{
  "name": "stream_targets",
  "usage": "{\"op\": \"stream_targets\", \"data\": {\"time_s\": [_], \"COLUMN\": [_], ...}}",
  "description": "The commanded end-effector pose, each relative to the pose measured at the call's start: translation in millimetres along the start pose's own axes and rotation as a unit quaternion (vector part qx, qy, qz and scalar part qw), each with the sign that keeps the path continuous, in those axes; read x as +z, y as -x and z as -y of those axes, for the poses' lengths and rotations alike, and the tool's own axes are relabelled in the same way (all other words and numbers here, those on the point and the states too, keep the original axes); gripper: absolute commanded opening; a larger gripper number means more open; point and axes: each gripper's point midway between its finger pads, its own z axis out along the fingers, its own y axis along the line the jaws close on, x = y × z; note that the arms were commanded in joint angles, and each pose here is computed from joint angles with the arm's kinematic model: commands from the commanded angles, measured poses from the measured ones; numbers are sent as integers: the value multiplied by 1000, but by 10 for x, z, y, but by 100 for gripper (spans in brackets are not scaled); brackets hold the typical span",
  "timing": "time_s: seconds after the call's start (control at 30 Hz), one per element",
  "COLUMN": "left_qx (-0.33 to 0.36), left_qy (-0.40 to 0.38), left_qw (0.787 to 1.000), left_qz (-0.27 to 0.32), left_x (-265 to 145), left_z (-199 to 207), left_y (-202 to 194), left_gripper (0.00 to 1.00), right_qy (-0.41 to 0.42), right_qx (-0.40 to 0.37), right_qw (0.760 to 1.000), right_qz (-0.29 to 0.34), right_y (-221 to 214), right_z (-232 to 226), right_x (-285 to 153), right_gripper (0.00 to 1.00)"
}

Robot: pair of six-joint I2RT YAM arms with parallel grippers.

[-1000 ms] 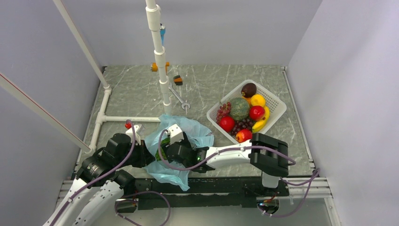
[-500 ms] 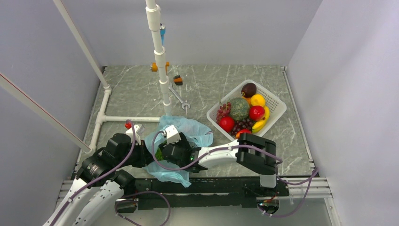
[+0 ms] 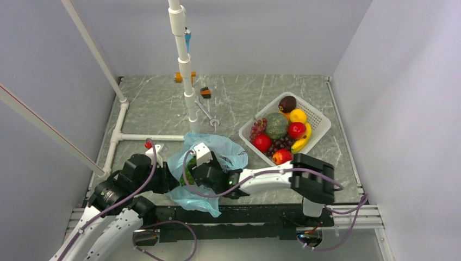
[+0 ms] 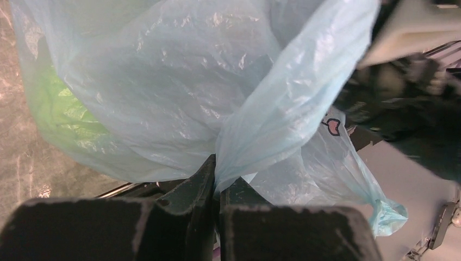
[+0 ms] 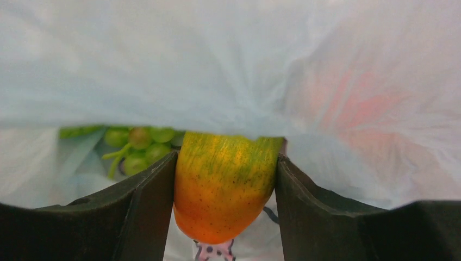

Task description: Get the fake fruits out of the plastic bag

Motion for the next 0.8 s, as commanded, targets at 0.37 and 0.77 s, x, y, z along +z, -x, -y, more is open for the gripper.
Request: {"op": "stream_targets", "data": {"time_s": [0.37, 0.77], "left_qx": [10, 13], "left_qy": [-13, -17], "left_qw": [1000, 1000], "left_qz": [10, 10], "left_x": [8, 7], "left_z": [50, 62], "left_y": [58, 57], "left_gripper": [10, 10], "right_qy": [306, 447], "right_qx": [26, -50], "right_qw": [951, 891], "right_qz": [16, 67], "right_y": [553, 898], "right_z": [-415, -457], "right_x": [-923, -1833], "right_gripper": [9, 0]}}
